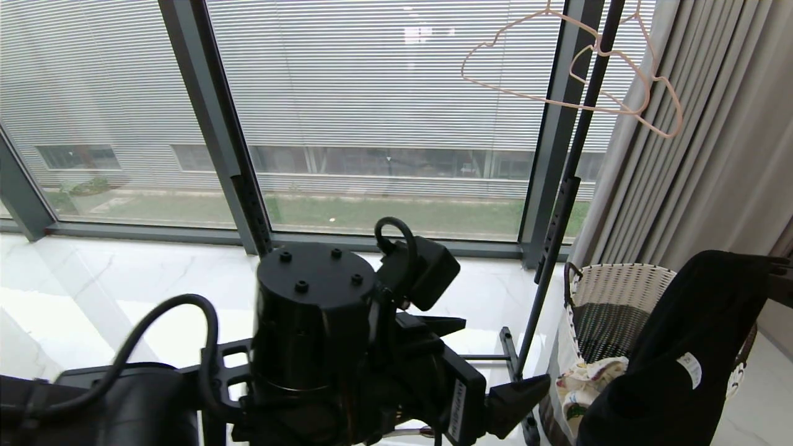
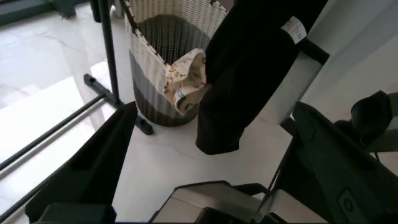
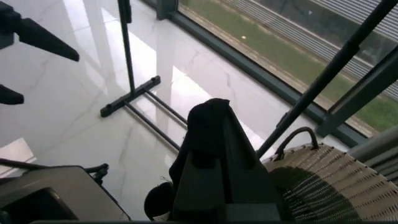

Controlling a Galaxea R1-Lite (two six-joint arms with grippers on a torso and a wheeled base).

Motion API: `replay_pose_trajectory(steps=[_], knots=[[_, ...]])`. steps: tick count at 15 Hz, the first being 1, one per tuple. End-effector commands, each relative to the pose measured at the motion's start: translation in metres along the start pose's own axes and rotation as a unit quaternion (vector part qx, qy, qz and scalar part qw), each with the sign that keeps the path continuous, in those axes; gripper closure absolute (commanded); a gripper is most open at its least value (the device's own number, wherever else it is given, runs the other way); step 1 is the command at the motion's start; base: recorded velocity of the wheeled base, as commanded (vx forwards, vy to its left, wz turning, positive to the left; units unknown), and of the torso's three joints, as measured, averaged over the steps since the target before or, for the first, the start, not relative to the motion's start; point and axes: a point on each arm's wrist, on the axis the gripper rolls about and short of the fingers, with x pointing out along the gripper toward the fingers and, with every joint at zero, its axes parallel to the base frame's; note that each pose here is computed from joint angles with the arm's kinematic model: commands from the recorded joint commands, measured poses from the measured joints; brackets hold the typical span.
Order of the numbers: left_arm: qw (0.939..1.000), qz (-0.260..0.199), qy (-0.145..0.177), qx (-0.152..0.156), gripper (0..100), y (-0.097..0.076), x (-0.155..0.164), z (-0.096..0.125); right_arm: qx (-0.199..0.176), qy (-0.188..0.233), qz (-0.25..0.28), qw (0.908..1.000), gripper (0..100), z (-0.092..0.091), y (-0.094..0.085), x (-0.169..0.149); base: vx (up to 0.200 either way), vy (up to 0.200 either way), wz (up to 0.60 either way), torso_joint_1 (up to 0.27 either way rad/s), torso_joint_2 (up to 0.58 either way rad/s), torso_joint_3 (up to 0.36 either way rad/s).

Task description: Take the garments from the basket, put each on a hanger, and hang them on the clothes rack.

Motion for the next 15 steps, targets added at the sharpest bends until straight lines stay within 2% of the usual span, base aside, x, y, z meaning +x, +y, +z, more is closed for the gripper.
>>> replay_pose_trajectory(steps=[1, 3, 5, 7, 9, 11, 15], knots=[[0.9993, -0.020, 0.030, 0.013, 0, -0.005, 0.037, -0.027, -0.002, 0.000, 0.031, 0.9995, 100, 0.002, 0.005, 0.007, 0.000, 0.000, 0.00, 0.000, 0.00, 0.000], [0.9988, -0.030, 0.022, 0.031, 0, -0.006, 0.050, -0.030, -0.006, -0.004, 0.049, 0.9988, 100, 0.004, 0.009, 0.009, 0.000, 0.000, 0.00, 0.000, 0.00, 0.000], [0.9963, -0.063, 0.022, 0.055, 0, -0.006, 0.064, -0.032, -0.008, -0.004, 0.069, 0.9976, 100, 0.004, 0.014, 0.011, 0.000, 0.000, 0.00, 0.000, 0.00, 0.000], [0.9945, -0.074, 0.013, 0.072, 0, -0.007, 0.072, -0.028, -0.008, -0.002, 0.082, 0.9966, 100, 0.003, 0.016, 0.013, 0.000, 0.000, 0.00, 0.000, 0.00, 0.000], [0.9935, -0.079, 0.006, 0.082, 0, -0.007, 0.078, -0.025, -0.008, 0.000, 0.090, 0.9959, 100, 0.002, 0.019, 0.014, 0.000, 0.000, 0.00, 0.000, 0.00, 0.000], [0.9900, -0.080, 0.005, 0.116, 0, -0.005, 0.094, -0.027, -0.008, 0.001, 0.097, 0.9952, 100, 0.001, 0.021, 0.015, 0.000, 0.000, 0.00, 0.000, 0.00, 0.000], [0.9881, -0.077, -0.004, 0.133, 0, 0.002, 0.123, -0.026, -0.009, 0.001, 0.107, 0.9942, 100, 0.001, 0.023, 0.015, 0.000, 0.000, 0.00, 0.000, 0.00, 0.000]])
